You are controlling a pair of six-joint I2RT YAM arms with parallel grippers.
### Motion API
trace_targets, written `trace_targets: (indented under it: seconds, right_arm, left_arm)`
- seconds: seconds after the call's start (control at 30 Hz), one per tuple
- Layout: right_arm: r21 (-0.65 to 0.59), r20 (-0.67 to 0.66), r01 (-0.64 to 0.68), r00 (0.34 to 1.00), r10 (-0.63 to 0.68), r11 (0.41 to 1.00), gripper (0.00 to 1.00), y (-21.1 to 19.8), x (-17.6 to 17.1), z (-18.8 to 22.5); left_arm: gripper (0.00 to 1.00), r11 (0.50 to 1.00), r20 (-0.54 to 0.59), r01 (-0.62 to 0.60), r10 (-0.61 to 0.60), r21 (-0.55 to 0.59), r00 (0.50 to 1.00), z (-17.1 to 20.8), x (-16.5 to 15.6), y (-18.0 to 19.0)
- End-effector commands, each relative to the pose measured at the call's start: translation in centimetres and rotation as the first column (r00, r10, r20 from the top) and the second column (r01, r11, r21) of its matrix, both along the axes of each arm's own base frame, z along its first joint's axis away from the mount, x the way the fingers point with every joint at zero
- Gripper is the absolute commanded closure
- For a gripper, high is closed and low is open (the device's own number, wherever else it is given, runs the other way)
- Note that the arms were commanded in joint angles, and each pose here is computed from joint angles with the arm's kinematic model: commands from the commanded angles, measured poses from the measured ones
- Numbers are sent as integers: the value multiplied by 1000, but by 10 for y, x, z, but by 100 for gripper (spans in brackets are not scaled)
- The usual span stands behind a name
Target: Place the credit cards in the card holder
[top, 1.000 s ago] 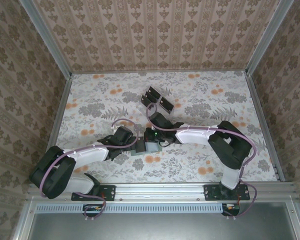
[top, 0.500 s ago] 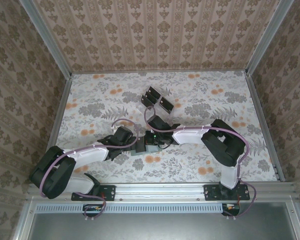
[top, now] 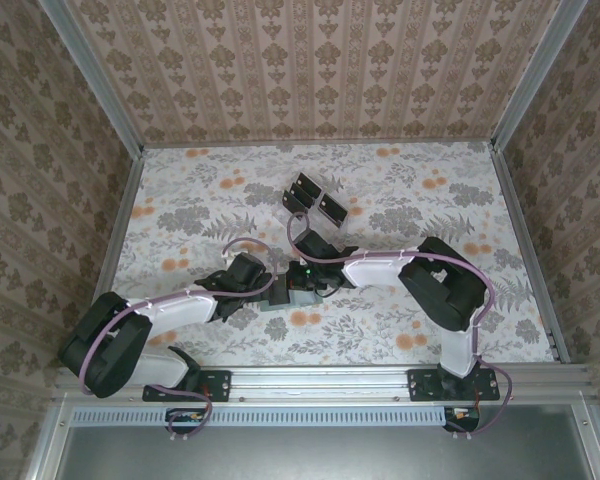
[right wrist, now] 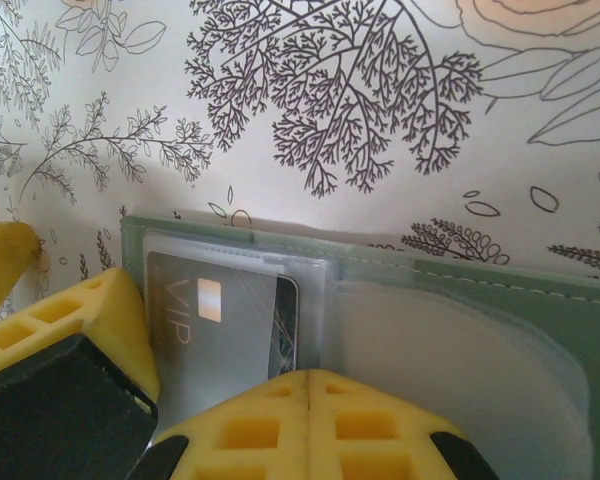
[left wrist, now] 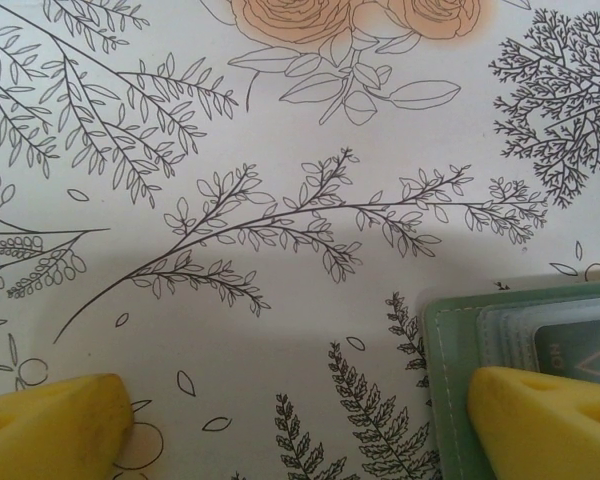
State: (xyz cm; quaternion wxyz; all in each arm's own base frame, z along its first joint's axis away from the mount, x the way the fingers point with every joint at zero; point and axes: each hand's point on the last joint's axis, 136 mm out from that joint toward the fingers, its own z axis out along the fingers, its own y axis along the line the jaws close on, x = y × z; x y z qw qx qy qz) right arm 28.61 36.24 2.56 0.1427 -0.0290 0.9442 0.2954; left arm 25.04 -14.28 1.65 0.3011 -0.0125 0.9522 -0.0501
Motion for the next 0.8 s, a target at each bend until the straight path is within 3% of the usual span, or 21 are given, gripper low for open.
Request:
trace_targets:
  seconds: [0.0, 0.2, 0.5, 0.77]
  right_arm:
    - [77, -21, -48, 999, 50, 996, 100, 25, -6, 5]
    - [102, -26, -44, 999, 47, 994, 100, 29, -5, 6]
    - [81, -20, -24, 999, 25, 996, 100, 21, -4, 5]
    - [78, -26, -22, 999, 24, 997, 100, 21, -5, 2]
  left_arm:
    - [0, 1000, -111, 4, -2, 14, 994, -29, -22, 10]
    - [0, 1000, -102, 4, -4, 8, 995, -24, -21, 9]
    - [0, 995, -9, -86, 86, -59, 996, 31, -7, 31]
    - [0, 990, -88, -134, 130, -43, 988, 13, -21, 45]
